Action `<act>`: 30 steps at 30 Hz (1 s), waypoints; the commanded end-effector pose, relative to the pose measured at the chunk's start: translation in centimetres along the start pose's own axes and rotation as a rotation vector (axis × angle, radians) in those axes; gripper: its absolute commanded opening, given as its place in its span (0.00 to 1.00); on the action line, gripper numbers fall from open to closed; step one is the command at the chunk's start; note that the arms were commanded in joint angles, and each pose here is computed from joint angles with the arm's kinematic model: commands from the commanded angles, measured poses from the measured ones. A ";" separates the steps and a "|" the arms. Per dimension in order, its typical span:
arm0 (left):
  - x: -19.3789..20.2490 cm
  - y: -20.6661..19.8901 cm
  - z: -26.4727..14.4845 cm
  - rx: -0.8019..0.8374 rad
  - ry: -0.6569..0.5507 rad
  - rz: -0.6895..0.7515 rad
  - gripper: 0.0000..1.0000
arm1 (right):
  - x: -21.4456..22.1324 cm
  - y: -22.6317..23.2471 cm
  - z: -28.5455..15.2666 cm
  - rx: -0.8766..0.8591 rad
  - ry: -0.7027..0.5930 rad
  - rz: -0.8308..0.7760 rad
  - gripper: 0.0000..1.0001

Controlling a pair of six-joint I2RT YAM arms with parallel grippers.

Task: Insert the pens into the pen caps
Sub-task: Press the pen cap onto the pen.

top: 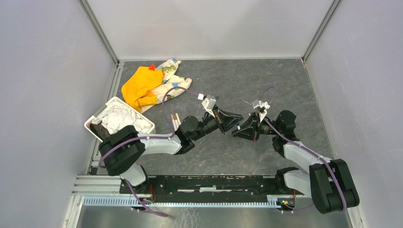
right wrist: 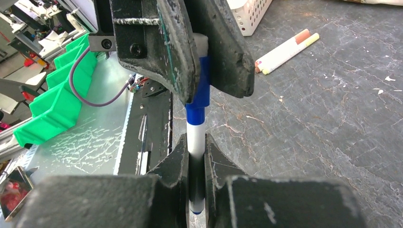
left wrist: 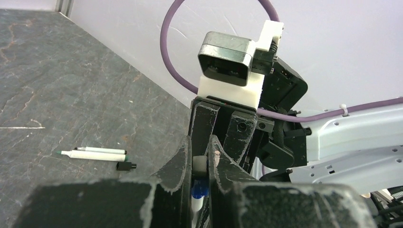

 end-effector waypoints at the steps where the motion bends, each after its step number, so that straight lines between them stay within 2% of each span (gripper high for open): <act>1: 9.2 -2.9 -4.7 0.104 0.471 -0.169 0.05 | -7.3 -0.7 0.7 0.115 -0.152 -0.324 0.00; 6: 5.3 -1.6 -2.8 0.034 0.300 -0.171 0.11 | -6.8 -1.0 0.7 0.112 -0.128 -0.312 0.00; 10: 1.9 -0.9 -1.5 0.017 0.143 -0.177 0.27 | -6.4 -1.2 1.0 0.103 -0.113 -0.296 0.00; 17: -2.8 0.7 -1.5 -0.036 -0.043 -0.185 0.51 | -6.1 -1.5 1.3 0.095 -0.085 -0.288 0.00; 22: -4.1 0.4 -3.2 -0.027 -0.072 -0.100 0.68 | -6.1 -1.5 1.3 0.090 -0.075 -0.282 0.00; 25: -4.6 -0.1 -4.4 -0.011 -0.082 -0.041 0.74 | -6.0 -1.6 1.4 0.077 -0.067 -0.269 0.00; 30: -5.5 -0.9 -4.7 0.036 -0.099 0.034 0.77 | -5.5 -1.4 1.9 0.034 -0.048 -0.227 0.00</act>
Point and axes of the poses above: each gripper's point midway between its finger pads, its own z axis out along the fingers, its own y axis along the line the jaws close on, x = y × z, the point moved 6 cm from there along -z, back along the fingers, and after that the axes turned 5 degrees about z, right-handed, at the moved point
